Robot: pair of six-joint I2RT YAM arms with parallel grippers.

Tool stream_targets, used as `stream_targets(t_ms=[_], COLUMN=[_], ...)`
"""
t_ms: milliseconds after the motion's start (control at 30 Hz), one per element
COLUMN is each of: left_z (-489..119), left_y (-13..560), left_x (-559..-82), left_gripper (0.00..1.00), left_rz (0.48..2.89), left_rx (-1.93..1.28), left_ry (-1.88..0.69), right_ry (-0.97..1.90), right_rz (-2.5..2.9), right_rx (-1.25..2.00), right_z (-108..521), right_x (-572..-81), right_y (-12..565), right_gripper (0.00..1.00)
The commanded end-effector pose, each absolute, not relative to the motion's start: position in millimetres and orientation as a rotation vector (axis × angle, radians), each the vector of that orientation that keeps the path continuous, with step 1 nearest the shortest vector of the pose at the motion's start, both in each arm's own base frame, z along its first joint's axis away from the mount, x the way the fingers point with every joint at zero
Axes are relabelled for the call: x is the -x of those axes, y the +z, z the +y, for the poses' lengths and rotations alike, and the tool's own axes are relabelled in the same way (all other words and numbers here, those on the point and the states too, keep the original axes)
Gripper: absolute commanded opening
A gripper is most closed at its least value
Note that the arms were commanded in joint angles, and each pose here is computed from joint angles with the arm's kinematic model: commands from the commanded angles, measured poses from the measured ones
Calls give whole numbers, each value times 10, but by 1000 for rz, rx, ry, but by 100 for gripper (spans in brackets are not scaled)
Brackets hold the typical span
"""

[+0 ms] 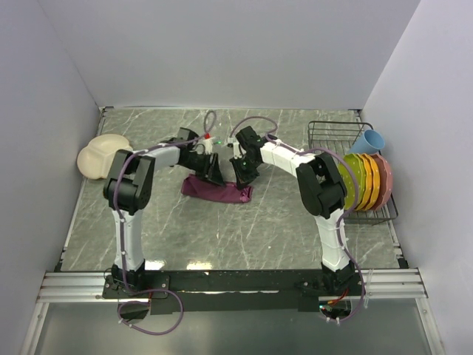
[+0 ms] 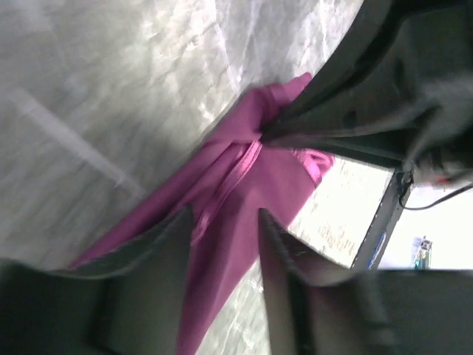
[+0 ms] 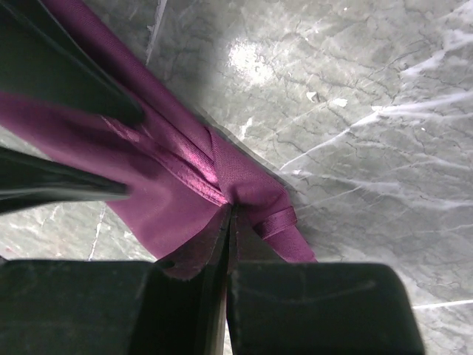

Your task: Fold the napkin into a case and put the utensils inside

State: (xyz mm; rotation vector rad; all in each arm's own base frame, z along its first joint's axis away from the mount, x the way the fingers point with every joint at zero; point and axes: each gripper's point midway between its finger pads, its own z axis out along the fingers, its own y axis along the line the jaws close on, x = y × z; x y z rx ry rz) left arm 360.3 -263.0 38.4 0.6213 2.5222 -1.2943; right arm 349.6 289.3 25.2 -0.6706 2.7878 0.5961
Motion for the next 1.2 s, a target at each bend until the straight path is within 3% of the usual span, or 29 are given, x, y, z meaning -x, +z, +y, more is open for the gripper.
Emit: stream_targets(t_ms=[0, 167, 300, 633, 667, 733, 800, 1167], left_z=[-2210, -1694, -1493, -1366, -1419, -1460, -1517, -1717], left_y=[939, 1200, 1134, 1117, 1065, 1085, 1104, 805], left_x=[-3930, -4098, -3870, -3430, -3370, -3396, -3425, -3633], left_gripper=[54, 56, 63, 63, 64, 77, 83, 82], left_rz=[2331, 2191, 2134, 1819, 1806, 1748, 1715, 1717], left_rx=[-525, -697, -894, -1235, -1276, -1338, -1377, -1519], left_ry=[-1299, -1132, -1091, -783, -772, -723, -710, -819], right_ry=[508, 504, 492, 536, 536, 551, 564, 605], right_rz=[2770, 2694, 2610, 2494, 2496, 2477, 2463, 2438], right_rx=[743, 876, 1011, 1231, 1238, 1269, 1290, 1313], right_z=[2879, 2971, 3047, 3217, 3205, 3209, 3202, 3207], right_x=[-3553, -3558, -3549, -3461, -3457, -3434, -3401, -3340], right_y=[123, 160, 198, 184, 165, 168, 165, 154], right_gripper=[3, 1, 1, 1, 1, 1, 1, 1])
